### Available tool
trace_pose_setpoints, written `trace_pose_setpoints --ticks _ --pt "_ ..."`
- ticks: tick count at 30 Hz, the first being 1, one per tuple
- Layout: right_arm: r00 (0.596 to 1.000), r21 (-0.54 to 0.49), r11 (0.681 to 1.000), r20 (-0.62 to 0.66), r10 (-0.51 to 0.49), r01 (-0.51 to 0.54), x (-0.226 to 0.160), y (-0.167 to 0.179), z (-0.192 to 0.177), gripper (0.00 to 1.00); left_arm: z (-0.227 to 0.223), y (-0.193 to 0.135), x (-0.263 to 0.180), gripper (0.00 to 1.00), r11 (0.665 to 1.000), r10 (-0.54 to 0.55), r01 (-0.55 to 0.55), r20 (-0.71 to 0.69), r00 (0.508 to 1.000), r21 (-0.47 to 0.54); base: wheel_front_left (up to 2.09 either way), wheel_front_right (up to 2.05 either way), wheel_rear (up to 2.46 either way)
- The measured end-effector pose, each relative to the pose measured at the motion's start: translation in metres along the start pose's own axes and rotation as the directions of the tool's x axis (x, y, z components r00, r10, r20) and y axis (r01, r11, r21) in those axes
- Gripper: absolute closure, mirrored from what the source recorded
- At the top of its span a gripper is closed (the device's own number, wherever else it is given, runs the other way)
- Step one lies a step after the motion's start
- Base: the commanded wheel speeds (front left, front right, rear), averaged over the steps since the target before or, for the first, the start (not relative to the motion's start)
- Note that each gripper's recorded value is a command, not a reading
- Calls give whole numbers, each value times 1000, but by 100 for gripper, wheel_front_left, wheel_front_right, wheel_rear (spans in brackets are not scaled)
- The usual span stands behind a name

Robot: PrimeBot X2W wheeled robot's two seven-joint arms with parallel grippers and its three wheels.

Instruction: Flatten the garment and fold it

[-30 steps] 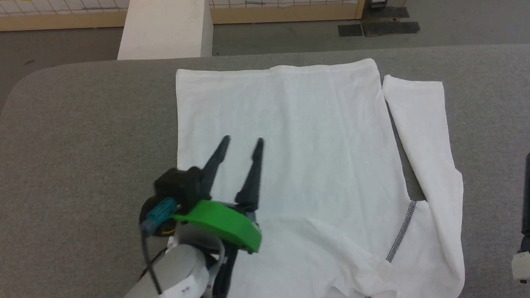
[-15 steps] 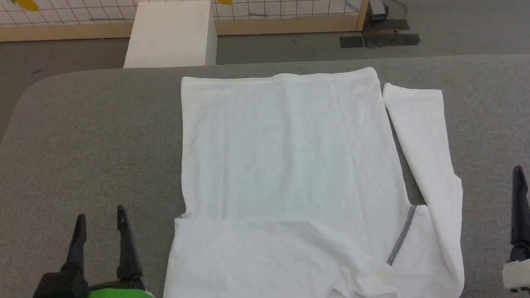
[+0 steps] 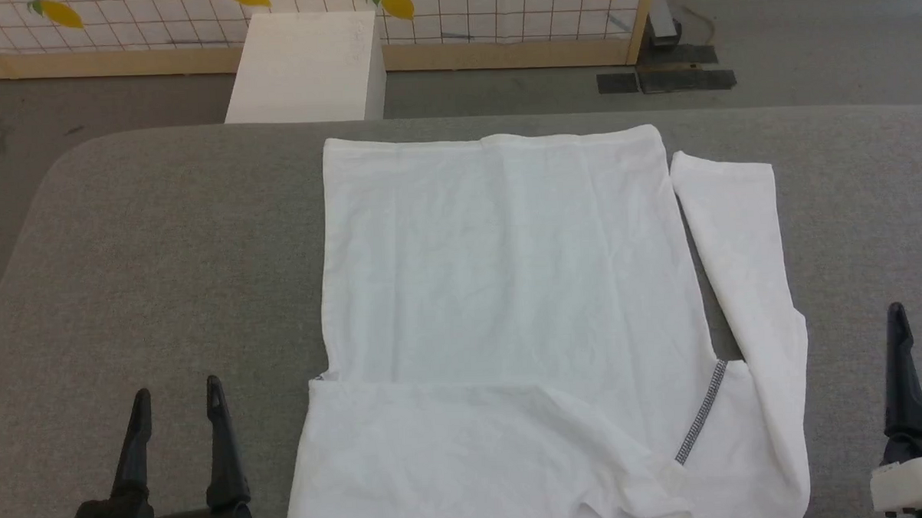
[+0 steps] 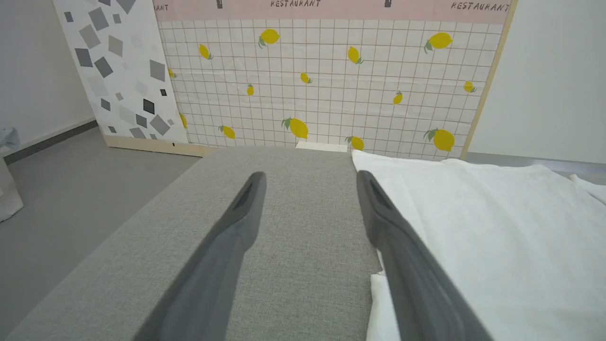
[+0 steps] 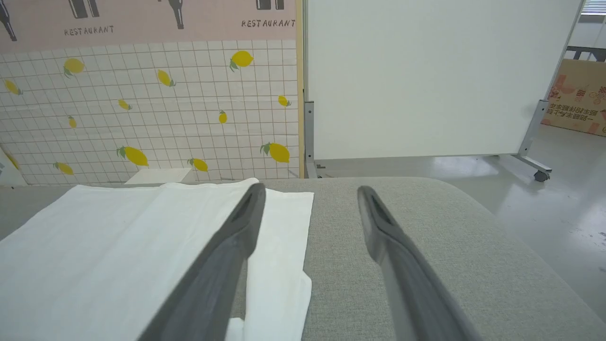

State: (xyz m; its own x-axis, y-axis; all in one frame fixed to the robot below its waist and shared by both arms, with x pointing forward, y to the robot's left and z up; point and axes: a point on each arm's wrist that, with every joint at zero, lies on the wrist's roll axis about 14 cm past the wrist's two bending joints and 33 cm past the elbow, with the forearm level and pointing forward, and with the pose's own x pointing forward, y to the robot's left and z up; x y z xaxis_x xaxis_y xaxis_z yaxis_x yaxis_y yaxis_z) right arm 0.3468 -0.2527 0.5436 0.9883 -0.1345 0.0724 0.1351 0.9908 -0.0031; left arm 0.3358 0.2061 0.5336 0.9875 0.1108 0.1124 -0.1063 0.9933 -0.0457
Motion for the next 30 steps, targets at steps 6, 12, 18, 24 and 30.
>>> trace_pose_setpoints --ticks 6,12,18,24,30 --pt "1000 29 1000 -20 7 -6 15 5 0 0 -9 -13 5 0 998 -39 38 -22 999 -53 0 0 0" --pt "999 23 999 -25 42 -41 63 17 24 0 -17 -23 20 0 995 -69 66 -32 997 -72 0 0 0" --pt "985 18 997 -151 83 -81 115 13 23 0 -26 -27 34 0 995 -83 81 -41 996 -58 0 0 0" --pt "941 -7 998 -333 61 -67 158 -3 -4 0 -33 -32 50 0 994 -86 83 -42 995 -76 0 0 0" --pt "853 -18 998 -520 44 -62 187 -9 -45 0 -50 -37 65 0 992 -99 93 -68 993 -85 0 0 0"
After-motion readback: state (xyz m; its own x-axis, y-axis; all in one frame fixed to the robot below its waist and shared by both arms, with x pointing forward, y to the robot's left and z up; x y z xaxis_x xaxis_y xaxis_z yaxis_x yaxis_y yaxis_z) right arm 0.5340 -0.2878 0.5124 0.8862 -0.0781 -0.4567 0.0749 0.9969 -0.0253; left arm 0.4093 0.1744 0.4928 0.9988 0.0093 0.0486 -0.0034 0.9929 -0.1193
